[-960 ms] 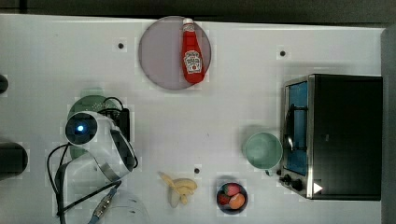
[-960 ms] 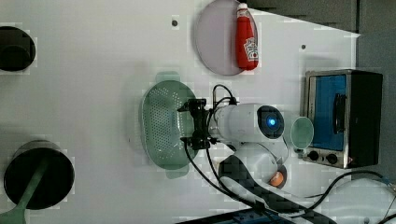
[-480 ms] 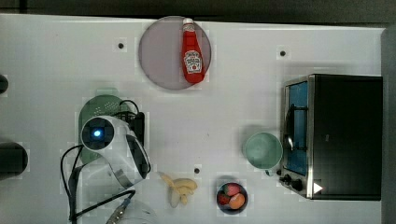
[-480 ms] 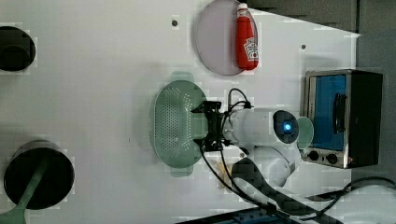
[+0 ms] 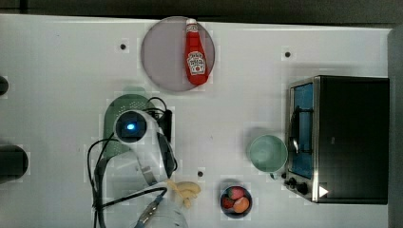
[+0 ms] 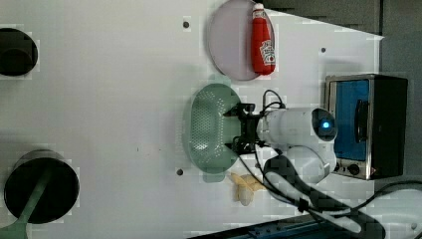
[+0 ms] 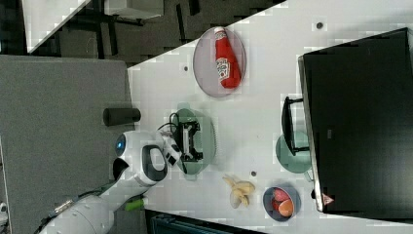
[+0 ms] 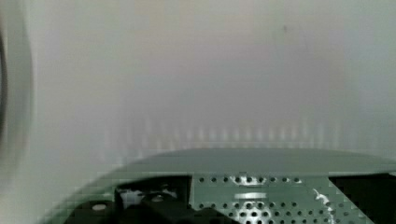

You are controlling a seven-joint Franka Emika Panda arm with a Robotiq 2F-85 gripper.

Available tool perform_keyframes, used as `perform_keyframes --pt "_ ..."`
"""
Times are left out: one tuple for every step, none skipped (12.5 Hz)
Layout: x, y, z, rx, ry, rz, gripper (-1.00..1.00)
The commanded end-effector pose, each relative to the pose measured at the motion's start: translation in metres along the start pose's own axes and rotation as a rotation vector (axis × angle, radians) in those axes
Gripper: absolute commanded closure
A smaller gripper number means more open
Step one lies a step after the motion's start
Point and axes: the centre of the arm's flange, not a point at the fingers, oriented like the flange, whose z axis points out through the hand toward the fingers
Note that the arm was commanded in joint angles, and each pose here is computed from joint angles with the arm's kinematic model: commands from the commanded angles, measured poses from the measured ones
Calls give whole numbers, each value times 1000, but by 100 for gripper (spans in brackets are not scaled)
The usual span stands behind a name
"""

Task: Drag strainer left to right.

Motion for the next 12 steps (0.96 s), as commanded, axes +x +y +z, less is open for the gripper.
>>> perform_keyframes --pt "65 -20 -3 11 25 -51 -100" --pt "79 -21 -2 9 31 -52 -100" --pt "92 -22 -3 9 36 -58 -100" --pt "105 -22 -4 8 42 -54 -100" --pt "117 -22 -5 10 47 -51 -100" --pt "129 -22 -6 9 52 -42 -100" --pt "140 -23 -7 10 56 -43 -100" --pt "151 -24 -6 8 61 -42 -100" --pt "163 -24 -6 8 67 -49 -100" --pt "174 -24 -7 6 72 -58 -100" --pt "187 -24 -7 5 78 -63 -100" --pt "199 -24 -8 7 84 -61 -100"
